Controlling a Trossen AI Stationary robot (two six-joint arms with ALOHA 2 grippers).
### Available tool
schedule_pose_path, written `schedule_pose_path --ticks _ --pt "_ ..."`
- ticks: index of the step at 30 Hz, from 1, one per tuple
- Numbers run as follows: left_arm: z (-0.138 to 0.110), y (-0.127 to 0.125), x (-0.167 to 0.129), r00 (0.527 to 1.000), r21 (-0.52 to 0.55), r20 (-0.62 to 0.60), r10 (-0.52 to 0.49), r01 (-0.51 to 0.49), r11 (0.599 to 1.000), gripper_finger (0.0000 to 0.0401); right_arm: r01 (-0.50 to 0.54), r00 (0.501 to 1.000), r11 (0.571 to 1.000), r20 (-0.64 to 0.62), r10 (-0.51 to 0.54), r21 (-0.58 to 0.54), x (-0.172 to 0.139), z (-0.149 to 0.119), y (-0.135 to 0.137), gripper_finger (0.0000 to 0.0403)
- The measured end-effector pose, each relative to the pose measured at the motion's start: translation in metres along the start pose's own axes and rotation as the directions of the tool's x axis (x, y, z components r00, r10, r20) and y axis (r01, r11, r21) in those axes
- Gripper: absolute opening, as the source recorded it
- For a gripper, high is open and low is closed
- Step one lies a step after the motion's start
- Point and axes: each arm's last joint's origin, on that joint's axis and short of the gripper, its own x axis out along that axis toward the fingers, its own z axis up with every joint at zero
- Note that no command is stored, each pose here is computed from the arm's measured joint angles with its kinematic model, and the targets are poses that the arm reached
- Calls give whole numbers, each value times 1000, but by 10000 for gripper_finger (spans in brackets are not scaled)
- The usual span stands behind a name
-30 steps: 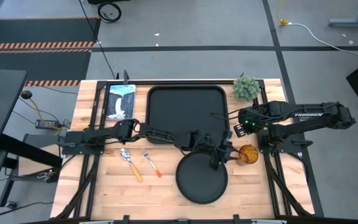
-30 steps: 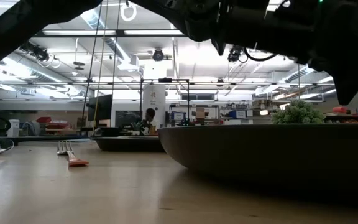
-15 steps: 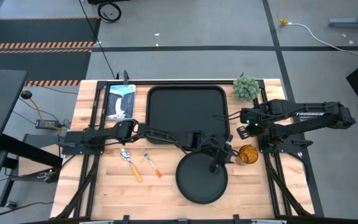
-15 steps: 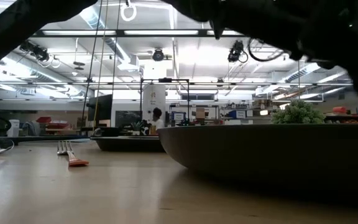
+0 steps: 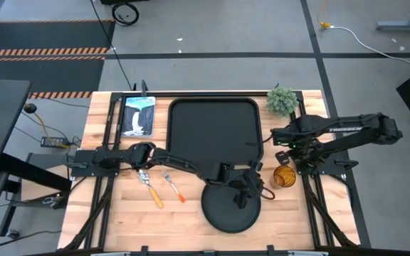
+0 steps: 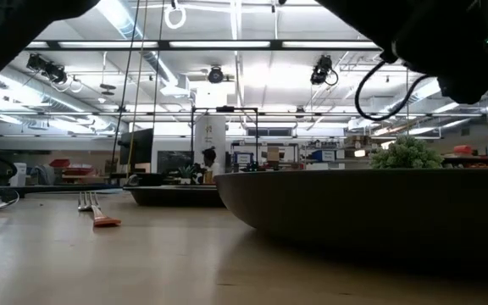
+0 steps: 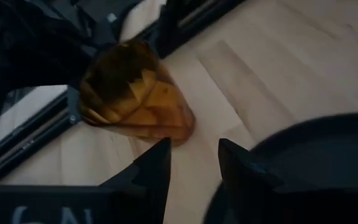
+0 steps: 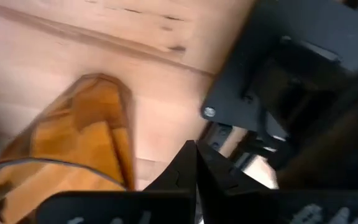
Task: Pick and place plate/cup/fork/spoon on tray
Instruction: Put the orange cup on the top right of the black tray
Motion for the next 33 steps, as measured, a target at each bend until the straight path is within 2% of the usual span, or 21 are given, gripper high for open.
schedule_pose_path --ticks 3,8,23,29,33 --pt "1 -7 -2 1000 7 -19 -14 14 1000 142 -9 999 1000 -38 8 -14 3 2 7 4" --pt "7 -13 -7 1000 14 -17 -8 8 1000 142 41 997 999 -71 -42 -15 8 5 14 4" --pt "14 -16 -15 1000 18 -17 -11 11 1000 142 85 972 996 -215 -91 -37 19 9 31 4" --pt "16 -20 -16 1000 21 -15 -19 19 1000 142 -22 970 999 -242 11 -46 23 14 43 4" --pt "17 -27 -18 999 32 -23 -34 35 999 142 -56 968 998 -245 45 -39 24 15 48 4"
